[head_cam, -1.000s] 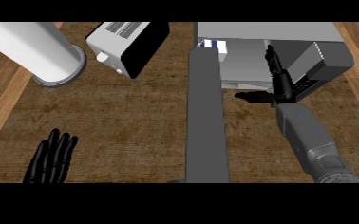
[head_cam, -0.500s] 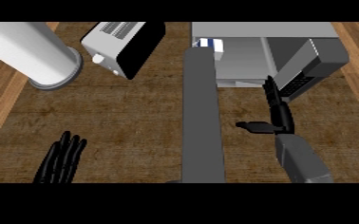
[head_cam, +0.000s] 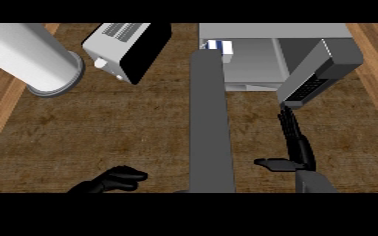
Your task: Pick up the milk, place it into the microwave and close the microwave
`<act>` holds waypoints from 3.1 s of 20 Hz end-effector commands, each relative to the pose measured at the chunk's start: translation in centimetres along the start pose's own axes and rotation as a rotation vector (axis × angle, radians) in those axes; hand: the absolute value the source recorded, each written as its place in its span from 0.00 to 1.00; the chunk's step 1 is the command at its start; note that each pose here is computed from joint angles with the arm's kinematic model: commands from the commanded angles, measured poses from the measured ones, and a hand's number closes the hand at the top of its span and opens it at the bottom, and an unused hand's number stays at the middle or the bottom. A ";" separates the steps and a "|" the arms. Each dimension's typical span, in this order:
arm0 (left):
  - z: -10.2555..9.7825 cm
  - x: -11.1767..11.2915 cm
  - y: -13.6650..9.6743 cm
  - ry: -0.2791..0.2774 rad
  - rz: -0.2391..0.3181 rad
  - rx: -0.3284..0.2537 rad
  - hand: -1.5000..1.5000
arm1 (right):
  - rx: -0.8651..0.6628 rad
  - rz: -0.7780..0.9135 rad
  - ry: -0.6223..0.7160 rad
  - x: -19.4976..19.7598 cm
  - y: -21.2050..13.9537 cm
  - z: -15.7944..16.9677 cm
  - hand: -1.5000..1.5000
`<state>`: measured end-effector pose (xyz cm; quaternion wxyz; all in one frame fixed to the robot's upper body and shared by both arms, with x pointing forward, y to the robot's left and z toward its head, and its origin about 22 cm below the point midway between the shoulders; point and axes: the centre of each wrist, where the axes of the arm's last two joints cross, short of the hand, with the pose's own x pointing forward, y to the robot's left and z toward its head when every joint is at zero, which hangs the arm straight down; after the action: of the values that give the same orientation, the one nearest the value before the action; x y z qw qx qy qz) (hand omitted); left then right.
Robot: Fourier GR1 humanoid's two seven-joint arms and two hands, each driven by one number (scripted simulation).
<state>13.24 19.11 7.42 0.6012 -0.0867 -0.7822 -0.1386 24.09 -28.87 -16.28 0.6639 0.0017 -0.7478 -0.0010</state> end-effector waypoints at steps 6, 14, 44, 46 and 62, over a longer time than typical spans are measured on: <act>-3.3 -1.9 -1.0 0.037 0.000 -0.095 1.00 | 0.004 -0.079 -0.076 -0.2 -3.0 6.6 0.00; -6.4 -3.6 -4.0 0.077 -0.037 -0.331 1.00 | 0.015 -0.070 -0.084 1.3 -5.0 9.9 0.00; -15.8 -8.7 -15.1 0.195 -0.097 -0.361 1.00 | 0.269 -0.193 -0.332 12.8 -5.0 6.9 0.00; -16.5 -8.4 -14.7 0.156 -0.040 -0.311 0.00 | 0.282 -0.184 -0.339 13.5 -4.6 6.3 0.00; -23.5 -6.7 -11.7 0.081 0.050 0.004 1.00 | 0.423 -0.230 -0.336 17.5 -4.3 5.5 0.00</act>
<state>31.45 0.64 3.88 0.6459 -0.0995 -0.7409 -0.1549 16.44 -33.04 -0.45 0.5270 0.1949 -0.8246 0.0657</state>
